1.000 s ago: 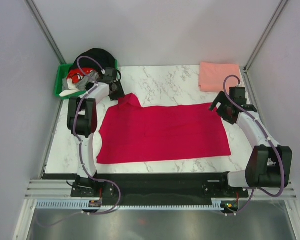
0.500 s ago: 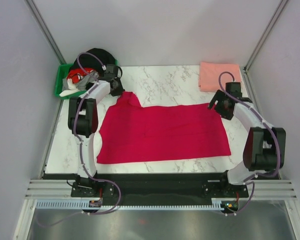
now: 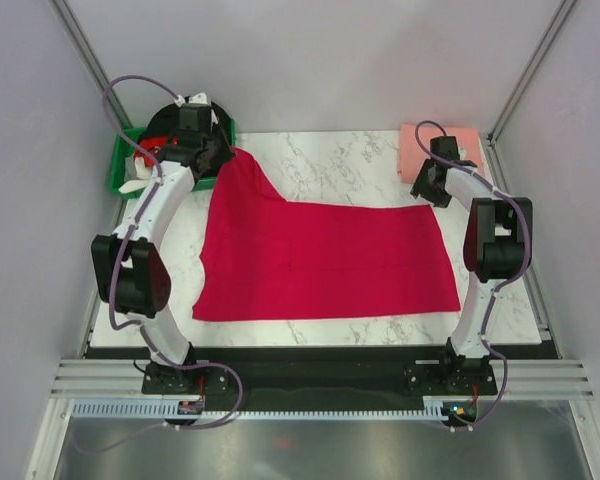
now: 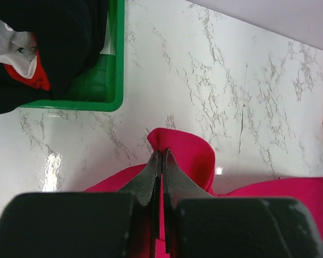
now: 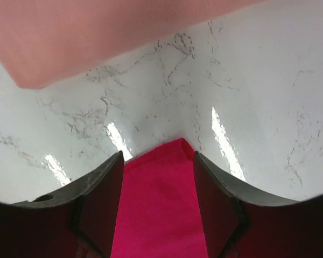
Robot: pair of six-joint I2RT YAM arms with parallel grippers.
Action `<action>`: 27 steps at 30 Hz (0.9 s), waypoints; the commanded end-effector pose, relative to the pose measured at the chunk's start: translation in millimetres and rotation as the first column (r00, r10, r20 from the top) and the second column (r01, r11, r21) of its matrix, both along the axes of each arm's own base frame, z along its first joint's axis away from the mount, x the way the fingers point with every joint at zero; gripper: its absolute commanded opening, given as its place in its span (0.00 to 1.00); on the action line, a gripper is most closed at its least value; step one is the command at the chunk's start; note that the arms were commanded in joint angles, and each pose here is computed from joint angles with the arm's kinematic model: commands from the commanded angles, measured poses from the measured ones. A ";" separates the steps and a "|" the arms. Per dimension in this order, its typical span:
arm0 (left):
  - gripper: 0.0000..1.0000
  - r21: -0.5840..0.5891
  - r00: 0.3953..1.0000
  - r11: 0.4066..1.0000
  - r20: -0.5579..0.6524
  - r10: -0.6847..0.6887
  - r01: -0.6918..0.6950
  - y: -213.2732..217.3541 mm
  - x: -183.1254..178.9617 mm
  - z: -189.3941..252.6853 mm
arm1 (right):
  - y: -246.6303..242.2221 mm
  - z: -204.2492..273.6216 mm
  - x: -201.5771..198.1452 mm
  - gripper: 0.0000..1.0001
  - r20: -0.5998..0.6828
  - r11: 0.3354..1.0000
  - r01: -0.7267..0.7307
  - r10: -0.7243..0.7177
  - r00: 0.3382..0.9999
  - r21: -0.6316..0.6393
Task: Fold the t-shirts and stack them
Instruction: Fold the tshirt
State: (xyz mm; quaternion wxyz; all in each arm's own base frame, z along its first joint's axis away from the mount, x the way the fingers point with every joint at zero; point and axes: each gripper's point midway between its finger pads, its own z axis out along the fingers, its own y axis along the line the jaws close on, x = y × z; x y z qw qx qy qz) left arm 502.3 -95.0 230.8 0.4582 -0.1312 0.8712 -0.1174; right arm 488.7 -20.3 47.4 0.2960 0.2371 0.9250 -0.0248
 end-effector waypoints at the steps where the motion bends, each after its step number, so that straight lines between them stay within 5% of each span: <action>1: 0.02 0.045 0.999 0.998 -0.011 -0.047 0.047 -0.2 -5.4 -9.6 | -11.2 -1.0 7.6 0.61 -0.016 0.997 0.005 -0.006 1.000 -0.081; 13: 0.02 0.064 0.997 0.996 -0.042 -0.057 0.060 1.1 -9.0 -24.1 | -17.5 -27.8 2.9 0.42 -0.075 0.993 -0.001 -0.008 0.997 -0.118; 20: 0.02 0.075 0.999 0.996 -0.033 -0.043 0.046 6.2 -15.8 -15.9 | -12.4 -15.8 2.5 0.00 -0.053 0.996 -0.011 0.006 0.999 -0.091; 27: 0.02 0.089 1.000 0.996 -0.019 0.002 -0.001 21.8 -61.1 0.5 | -9.2 47.6 -21.2 0.00 0.059 0.997 0.004 0.000 0.998 -0.072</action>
